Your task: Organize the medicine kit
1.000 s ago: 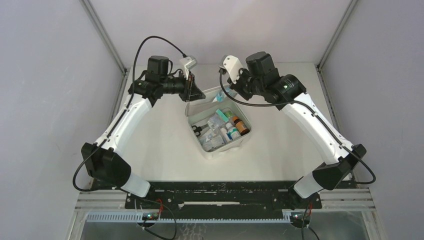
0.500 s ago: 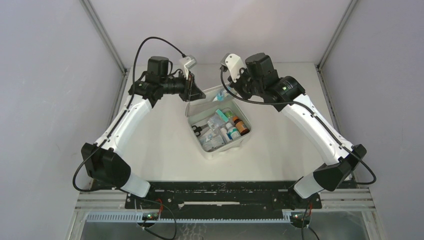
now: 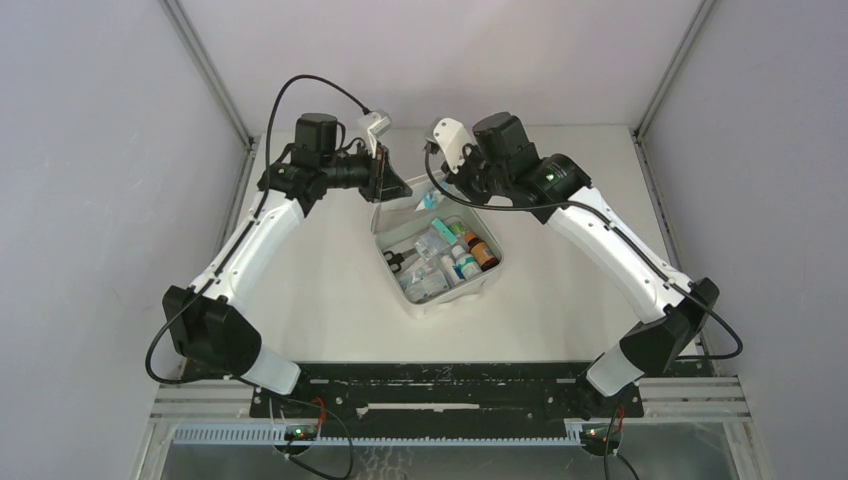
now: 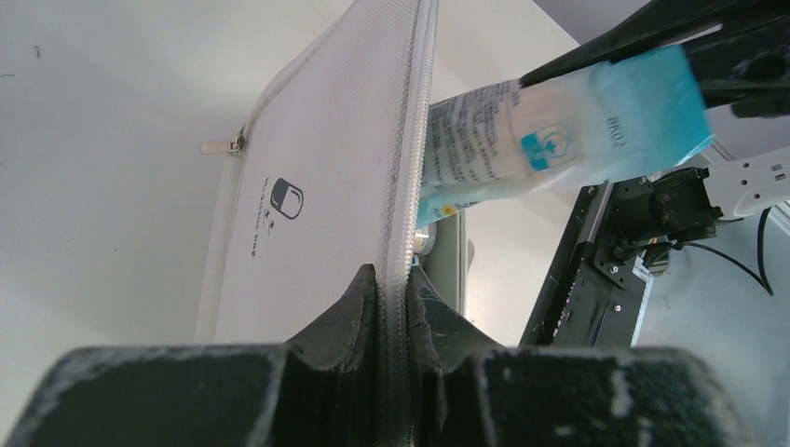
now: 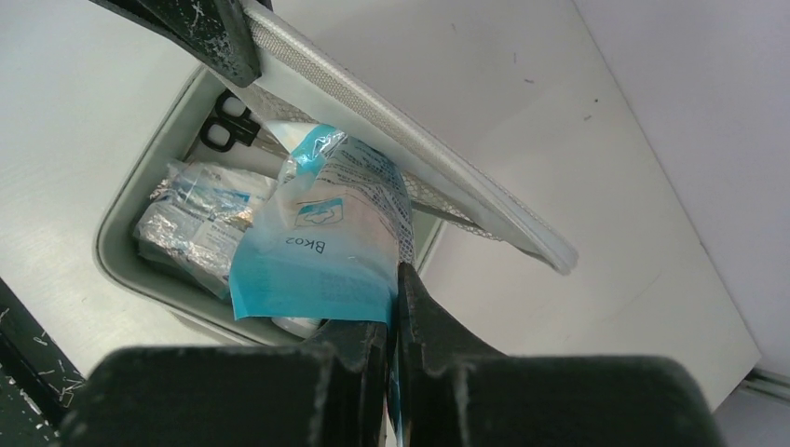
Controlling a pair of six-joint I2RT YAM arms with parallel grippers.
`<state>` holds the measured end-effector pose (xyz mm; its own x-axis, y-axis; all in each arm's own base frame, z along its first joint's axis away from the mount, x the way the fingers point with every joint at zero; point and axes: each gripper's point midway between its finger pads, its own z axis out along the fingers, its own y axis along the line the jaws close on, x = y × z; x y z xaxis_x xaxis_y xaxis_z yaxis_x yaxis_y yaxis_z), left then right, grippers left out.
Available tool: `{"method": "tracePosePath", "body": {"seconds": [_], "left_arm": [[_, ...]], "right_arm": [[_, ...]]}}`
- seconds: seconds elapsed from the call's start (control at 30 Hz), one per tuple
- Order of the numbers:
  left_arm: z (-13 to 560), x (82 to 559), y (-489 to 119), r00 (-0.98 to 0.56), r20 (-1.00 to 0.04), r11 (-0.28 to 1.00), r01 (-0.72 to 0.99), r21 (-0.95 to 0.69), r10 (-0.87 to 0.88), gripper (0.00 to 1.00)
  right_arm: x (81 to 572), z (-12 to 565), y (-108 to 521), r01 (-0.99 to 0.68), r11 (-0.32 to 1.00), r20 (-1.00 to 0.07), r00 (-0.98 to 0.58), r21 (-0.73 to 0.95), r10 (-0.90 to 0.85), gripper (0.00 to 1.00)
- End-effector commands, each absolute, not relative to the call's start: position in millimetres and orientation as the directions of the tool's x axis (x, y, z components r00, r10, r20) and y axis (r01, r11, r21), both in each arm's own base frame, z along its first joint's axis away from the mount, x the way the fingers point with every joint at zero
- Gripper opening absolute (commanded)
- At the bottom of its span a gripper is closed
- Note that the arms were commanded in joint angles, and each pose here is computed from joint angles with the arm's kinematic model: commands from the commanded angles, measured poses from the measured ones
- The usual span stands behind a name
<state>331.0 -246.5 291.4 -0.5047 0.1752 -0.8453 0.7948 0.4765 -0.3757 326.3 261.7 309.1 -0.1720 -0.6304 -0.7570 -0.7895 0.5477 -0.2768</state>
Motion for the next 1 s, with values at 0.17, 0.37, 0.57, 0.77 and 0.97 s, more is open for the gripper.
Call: {"method": "tracePosePath", "body": {"seconds": [0.17,0.37,0.57,0.77,0.97], "left_arm": [[312,319,-252,-0.473,-0.870,0.427,0.821,-0.379,0.136,0.00],[313,317,-254,-0.472,-0.871,0.409,0.827,-0.385,0.133,0.00],[316,314,-254,-0.471,-0.873,0.399,0.830,-0.390,0.128,0.00],[317,316,-254,-0.477,-0.873,0.413,0.819,-0.399,0.102,0.00],[317,318,-254,-0.487,-0.869,0.427,0.806,-0.409,0.087,0.00]], "right_arm": [[325,327,280,-0.825,0.481,-0.786,-0.074,-0.298,-0.614,0.00],[326,309,285,-0.849,0.430,-0.762,-0.053,-0.306,-0.646,0.00],[331,310,288,-0.839,0.426,-0.751,-0.033,-0.337,-0.659,0.00],[348,331,258,-0.733,0.619,-0.795,-0.183,-0.282,-0.579,0.00],[350,334,243,-0.685,0.683,-0.816,-0.229,-0.253,-0.531,0.00]]}}
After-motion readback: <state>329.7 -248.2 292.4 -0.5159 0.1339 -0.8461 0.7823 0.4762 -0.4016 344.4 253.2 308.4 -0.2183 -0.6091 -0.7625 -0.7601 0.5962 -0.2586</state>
